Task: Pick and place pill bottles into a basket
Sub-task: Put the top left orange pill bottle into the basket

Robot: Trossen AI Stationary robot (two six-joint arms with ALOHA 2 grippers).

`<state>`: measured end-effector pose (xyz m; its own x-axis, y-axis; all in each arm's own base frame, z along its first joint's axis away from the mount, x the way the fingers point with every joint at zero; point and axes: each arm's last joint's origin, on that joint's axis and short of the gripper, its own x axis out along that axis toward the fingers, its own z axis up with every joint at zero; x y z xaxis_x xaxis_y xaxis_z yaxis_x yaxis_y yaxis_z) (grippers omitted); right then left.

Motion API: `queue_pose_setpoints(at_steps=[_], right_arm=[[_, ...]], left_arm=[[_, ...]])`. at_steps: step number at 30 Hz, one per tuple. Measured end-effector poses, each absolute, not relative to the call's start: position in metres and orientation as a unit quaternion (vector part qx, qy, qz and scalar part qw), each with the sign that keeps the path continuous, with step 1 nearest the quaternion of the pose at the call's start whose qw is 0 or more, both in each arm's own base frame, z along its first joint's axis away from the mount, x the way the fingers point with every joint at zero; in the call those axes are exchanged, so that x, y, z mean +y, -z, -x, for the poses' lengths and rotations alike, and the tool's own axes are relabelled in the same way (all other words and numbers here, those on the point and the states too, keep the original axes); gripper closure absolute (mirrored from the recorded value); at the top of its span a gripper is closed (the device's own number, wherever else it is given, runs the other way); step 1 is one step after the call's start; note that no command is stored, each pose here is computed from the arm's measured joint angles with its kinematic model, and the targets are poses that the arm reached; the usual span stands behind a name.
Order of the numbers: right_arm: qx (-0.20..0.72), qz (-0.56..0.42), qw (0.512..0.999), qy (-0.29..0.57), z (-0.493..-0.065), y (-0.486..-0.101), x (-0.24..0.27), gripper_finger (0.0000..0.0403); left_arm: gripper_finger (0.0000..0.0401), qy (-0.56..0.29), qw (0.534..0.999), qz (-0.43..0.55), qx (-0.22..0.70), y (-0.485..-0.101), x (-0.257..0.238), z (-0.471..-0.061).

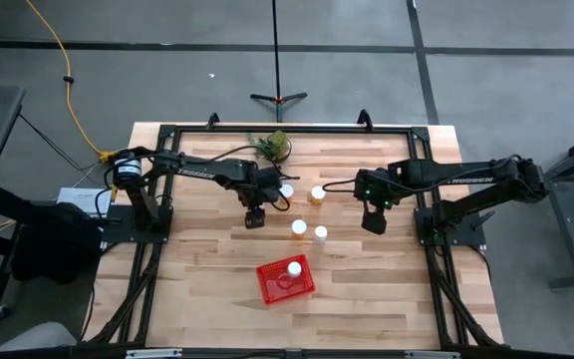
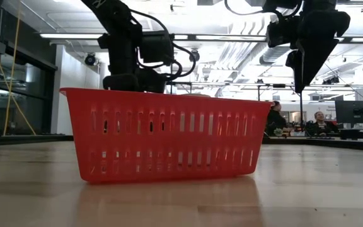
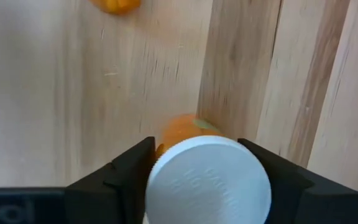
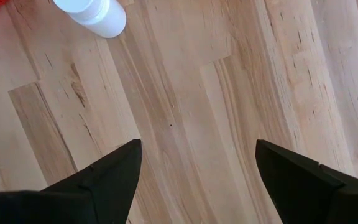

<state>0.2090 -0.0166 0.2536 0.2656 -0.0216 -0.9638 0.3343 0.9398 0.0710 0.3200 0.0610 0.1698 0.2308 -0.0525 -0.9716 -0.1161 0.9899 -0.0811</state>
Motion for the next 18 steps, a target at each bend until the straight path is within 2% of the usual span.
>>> queue_pose_setpoints(at_steps=[3, 8, 14, 18], right_arm=[[0.595, -0.131, 0.785, 0.113, -0.209, -0.254, -0.017, 0.0098], [0.600, -0.129, 0.781, 0.116, -0.208, -0.253, -0.017, 0.0098], [0.600, -0.127, 0.781, 0.119, -0.208, -0.253, -0.017, 0.0098], [0.600, -0.128, 0.780, 0.122, -0.208, -0.253, -0.017, 0.0098]], left_arm=[[0.0177, -0.014, 0.780, 0.073, 0.621, -0.170, 0.060, -0.320], [0.0177, 0.007, 0.771, 0.101, 0.628, -0.170, 0.058, -0.317], [0.0152, 0.025, 0.770, 0.137, 0.622, -0.184, 0.053, -0.309], [0.0174, 0.039, 0.786, 0.161, 0.596, -0.202, 0.047, -0.306]])
